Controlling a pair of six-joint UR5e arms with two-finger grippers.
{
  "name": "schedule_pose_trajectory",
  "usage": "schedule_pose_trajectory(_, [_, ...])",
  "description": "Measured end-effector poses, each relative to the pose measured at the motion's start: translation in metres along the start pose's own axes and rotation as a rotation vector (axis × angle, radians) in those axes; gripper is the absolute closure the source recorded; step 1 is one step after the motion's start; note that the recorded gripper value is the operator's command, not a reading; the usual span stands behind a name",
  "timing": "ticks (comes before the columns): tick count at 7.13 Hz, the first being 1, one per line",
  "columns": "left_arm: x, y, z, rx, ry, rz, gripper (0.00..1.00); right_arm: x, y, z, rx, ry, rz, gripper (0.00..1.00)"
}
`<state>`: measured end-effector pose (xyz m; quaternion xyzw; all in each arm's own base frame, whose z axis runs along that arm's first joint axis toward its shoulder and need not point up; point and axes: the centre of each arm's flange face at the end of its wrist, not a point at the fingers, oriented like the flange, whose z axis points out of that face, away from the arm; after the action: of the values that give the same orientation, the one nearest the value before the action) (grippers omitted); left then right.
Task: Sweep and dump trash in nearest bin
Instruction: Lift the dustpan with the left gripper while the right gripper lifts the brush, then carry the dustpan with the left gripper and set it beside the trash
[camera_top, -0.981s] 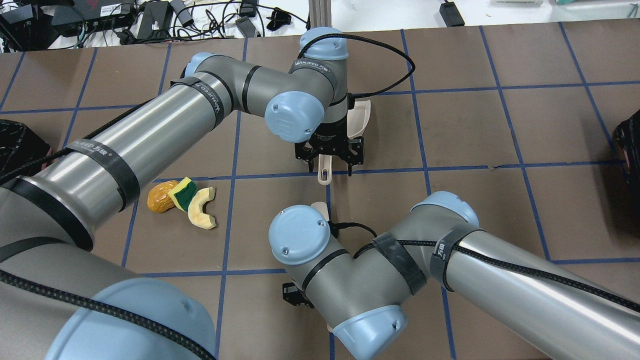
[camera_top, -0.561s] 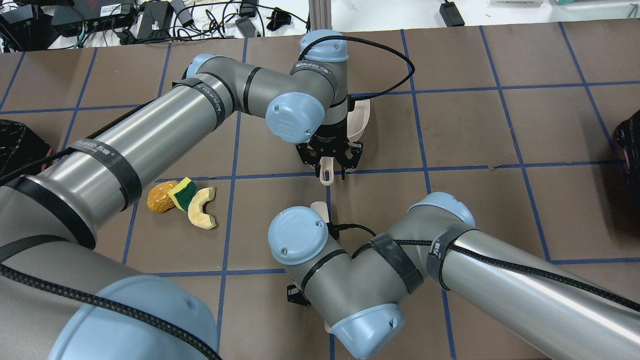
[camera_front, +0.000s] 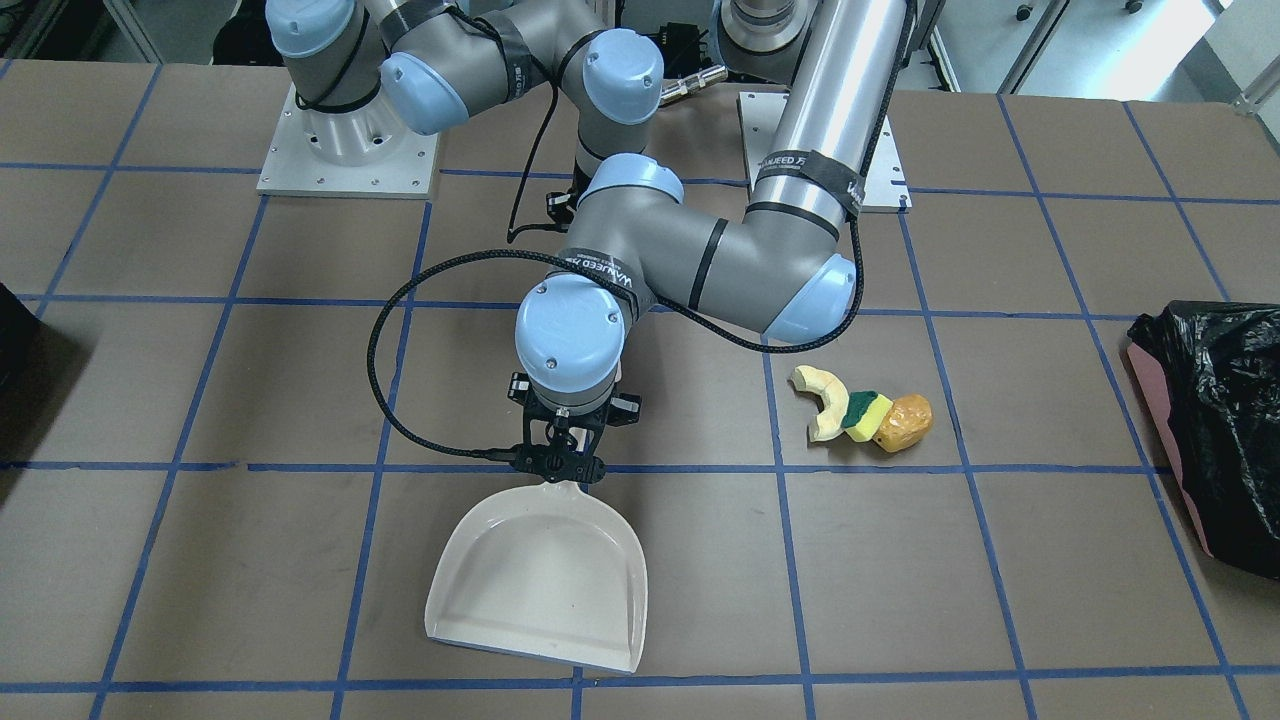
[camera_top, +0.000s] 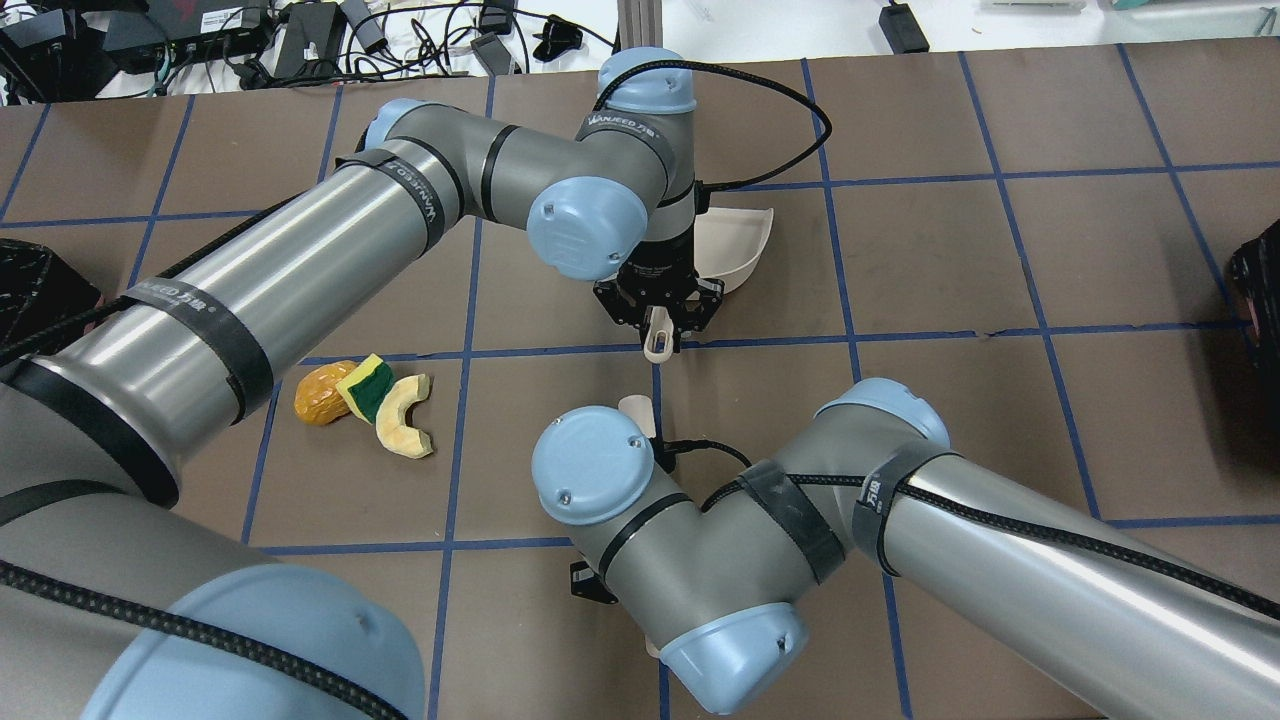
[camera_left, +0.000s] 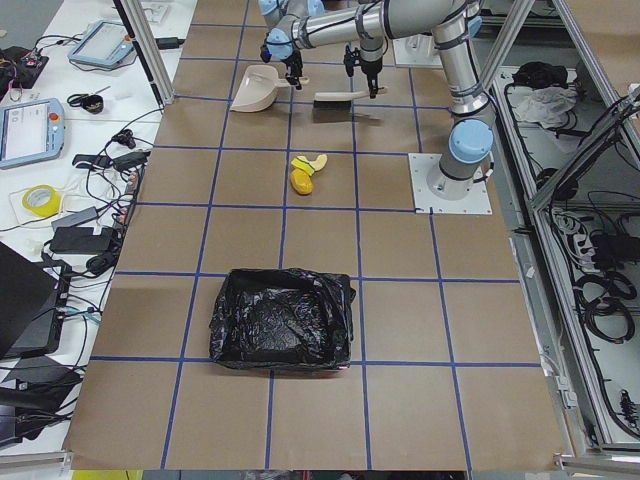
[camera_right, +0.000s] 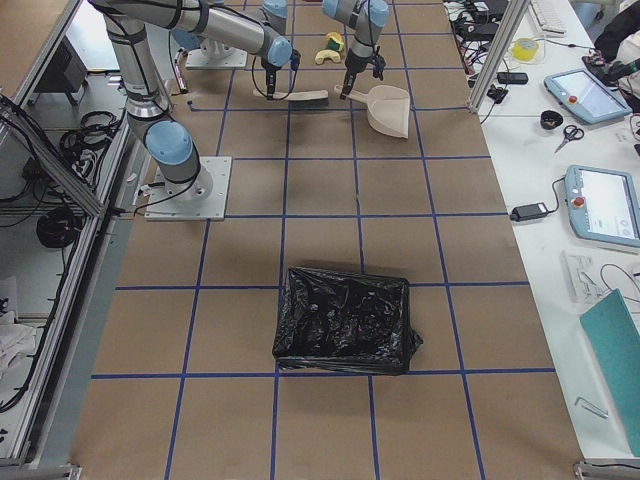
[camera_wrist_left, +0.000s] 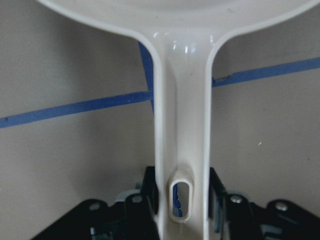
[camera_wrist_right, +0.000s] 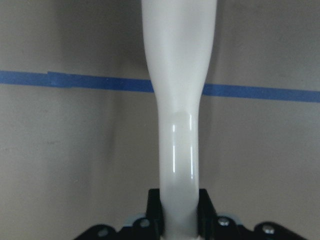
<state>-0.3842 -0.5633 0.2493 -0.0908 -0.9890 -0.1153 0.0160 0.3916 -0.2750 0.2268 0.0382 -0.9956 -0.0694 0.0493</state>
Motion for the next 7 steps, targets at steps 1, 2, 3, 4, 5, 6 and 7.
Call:
schedule_pose_trajectory(1, [-0.005, -0.003, -0.015, 0.032, -0.007, 0.021, 1.00, 0.001, -0.003, -0.006, 0.014, 0.017, 0.002, 1.00])
schedule_pose_trajectory(2, [-0.024, -0.011, -0.037, 0.072, -0.020, 0.042, 1.00, 0.001, -0.005, -0.015, 0.015, 0.031, 0.006, 1.00])
schedule_pose_trajectory(3, [-0.053, -0.018, -0.062, 0.112, -0.029, 0.058, 1.00, 0.001, -0.007, -0.025, 0.009, 0.041, 0.010, 1.00])
schedule_pose_trajectory(4, [-0.079, -0.021, -0.085, 0.147, -0.031, 0.070, 1.00, -0.001, -0.009, -0.038, 0.002, 0.044, 0.012, 1.00])
schedule_pose_trajectory(5, [-0.104, -0.022, -0.104, 0.175, -0.034, 0.089, 1.00, -0.004, -0.013, -0.054, -0.002, 0.041, 0.013, 1.00])
schedule_pose_trajectory(6, [-0.141, -0.021, -0.122, 0.188, -0.037, 0.127, 1.00, -0.005, -0.017, -0.069, -0.006, 0.042, 0.013, 1.00])
schedule_pose_trajectory(7, [-0.190, -0.016, -0.140, 0.188, -0.043, 0.182, 1.00, -0.004, -0.021, -0.077, -0.010, 0.047, 0.014, 1.00])
